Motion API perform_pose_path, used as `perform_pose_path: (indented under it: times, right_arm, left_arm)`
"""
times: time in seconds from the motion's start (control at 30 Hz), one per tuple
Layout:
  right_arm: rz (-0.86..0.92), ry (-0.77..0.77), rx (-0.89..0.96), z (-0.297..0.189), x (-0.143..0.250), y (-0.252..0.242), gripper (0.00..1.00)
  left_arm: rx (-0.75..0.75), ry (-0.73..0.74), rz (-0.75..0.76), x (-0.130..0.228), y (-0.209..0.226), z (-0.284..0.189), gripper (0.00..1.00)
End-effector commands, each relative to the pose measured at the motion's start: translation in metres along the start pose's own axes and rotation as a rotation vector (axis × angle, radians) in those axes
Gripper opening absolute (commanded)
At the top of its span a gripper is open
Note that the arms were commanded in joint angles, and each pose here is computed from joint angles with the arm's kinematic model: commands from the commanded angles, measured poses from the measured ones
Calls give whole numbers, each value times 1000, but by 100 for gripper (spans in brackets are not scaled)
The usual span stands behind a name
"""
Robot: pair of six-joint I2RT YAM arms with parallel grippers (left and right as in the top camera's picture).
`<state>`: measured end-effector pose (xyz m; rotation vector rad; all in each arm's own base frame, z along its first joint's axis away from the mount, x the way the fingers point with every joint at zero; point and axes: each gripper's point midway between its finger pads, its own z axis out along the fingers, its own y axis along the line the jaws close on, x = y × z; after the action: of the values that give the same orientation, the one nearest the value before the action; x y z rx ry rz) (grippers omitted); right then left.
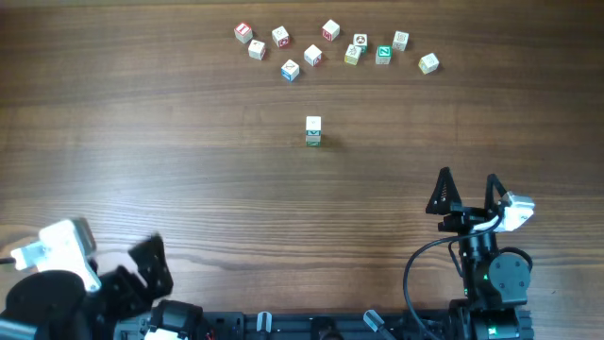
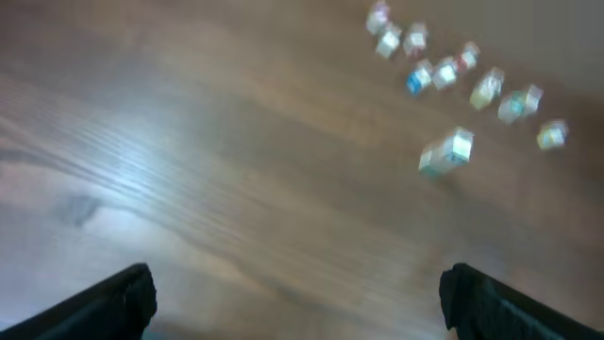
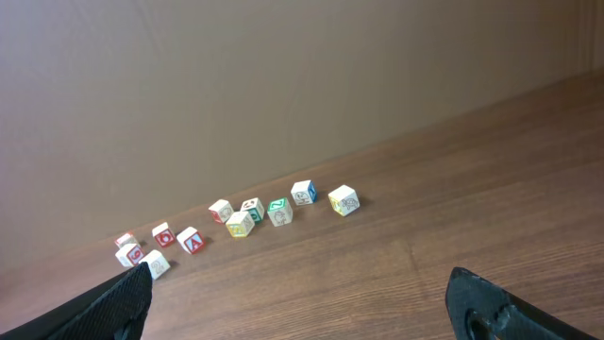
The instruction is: Form a tower
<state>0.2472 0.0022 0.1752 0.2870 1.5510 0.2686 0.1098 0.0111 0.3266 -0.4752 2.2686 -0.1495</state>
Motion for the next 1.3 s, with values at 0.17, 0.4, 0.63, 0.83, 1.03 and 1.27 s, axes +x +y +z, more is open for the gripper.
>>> perform_pose_path:
  times: [0.17, 0.4, 0.63, 0.83, 1.03, 1.27]
  right_arm:
    - [-10, -9, -16, -1, -2, 3, 100]
    - [-10, -9, -16, -1, -2, 3, 100]
    - [-10, -9, -16, -1, -2, 3, 100]
    - [-11, -9, -16, -1, -2, 3, 100]
    - [-10, -9, -15, -1, -2, 3, 100]
    - [-10, -9, -15, -1, -2, 3, 100]
  left_arm:
    - [157, -555, 108, -15, -9, 75, 100]
    - [240, -593, 148, 18, -13, 164, 100]
    - [217, -604, 140, 38, -3, 212, 100]
    - [184, -651, 206, 34, 0, 214, 100]
    - [252, -625, 216, 40, -11, 214, 100]
    - [268, -621, 222, 42, -15, 214, 100]
